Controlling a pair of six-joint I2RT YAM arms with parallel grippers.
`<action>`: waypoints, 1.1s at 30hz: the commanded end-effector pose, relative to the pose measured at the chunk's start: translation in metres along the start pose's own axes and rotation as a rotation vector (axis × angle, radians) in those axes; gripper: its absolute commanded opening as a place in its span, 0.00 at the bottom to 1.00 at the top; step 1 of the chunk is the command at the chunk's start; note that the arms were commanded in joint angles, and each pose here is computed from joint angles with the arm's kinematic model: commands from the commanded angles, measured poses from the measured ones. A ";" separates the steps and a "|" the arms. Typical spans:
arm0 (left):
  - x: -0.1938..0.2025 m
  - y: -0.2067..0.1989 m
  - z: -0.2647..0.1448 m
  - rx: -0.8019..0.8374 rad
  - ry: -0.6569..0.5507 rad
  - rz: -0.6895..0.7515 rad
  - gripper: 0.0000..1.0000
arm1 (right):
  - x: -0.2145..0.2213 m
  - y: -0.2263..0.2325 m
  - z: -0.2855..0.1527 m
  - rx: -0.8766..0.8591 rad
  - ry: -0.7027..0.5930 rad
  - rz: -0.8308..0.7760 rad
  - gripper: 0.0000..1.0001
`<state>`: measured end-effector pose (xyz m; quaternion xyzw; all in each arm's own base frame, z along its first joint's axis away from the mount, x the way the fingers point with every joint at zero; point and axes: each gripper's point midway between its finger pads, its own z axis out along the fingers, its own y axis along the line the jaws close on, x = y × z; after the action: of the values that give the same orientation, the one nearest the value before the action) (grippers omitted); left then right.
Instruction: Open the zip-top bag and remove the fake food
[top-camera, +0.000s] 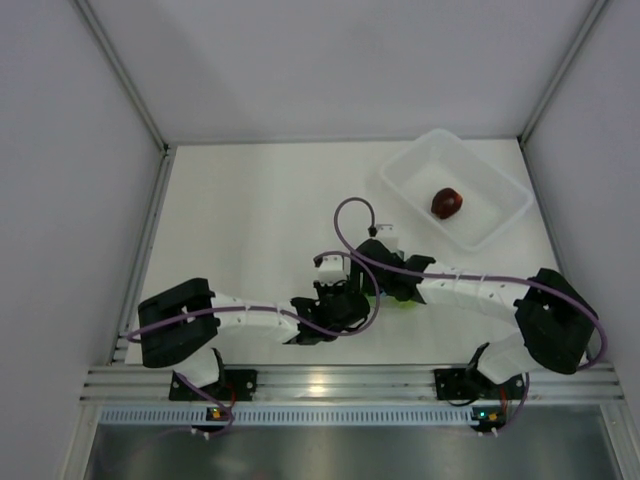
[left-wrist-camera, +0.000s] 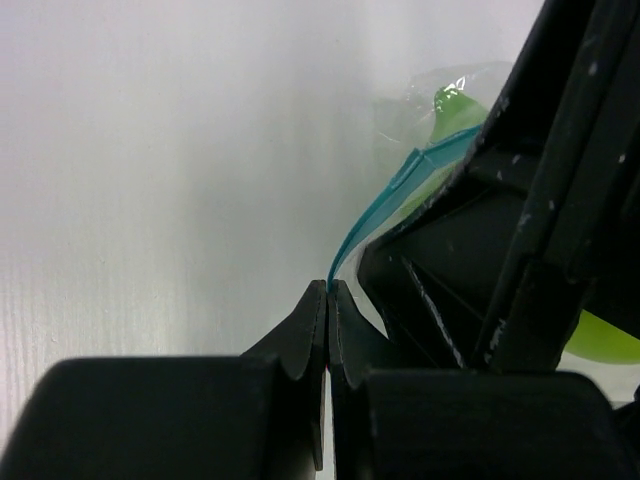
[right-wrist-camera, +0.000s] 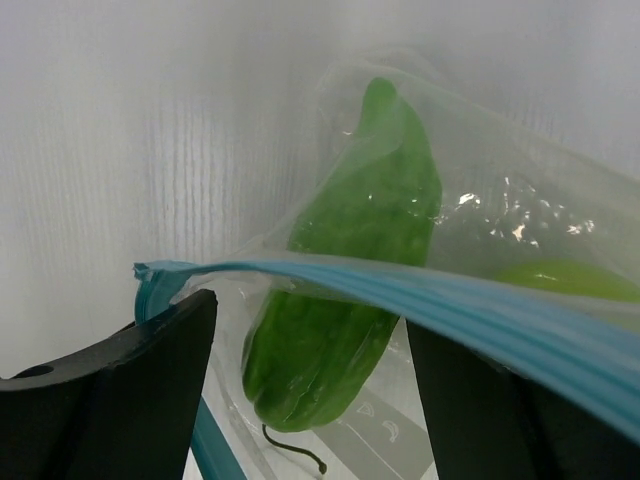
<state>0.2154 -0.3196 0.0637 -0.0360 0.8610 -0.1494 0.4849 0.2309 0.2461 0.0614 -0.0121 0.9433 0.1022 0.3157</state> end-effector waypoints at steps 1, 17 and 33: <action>-0.005 0.012 -0.001 -0.069 -0.018 0.006 0.00 | 0.000 0.000 -0.013 0.021 -0.002 0.002 0.76; -0.018 0.009 -0.019 -0.037 -0.057 -0.153 0.00 | 0.046 0.025 0.012 -0.043 0.157 0.006 0.51; -0.018 0.016 -0.030 -0.031 -0.102 -0.253 0.00 | -0.060 0.036 -0.005 -0.100 -0.009 -0.035 0.16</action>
<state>0.1998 -0.2987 0.0761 -0.1255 0.8434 -0.1753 0.4922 0.2394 0.2717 0.0655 -0.0414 0.9528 0.1203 0.2755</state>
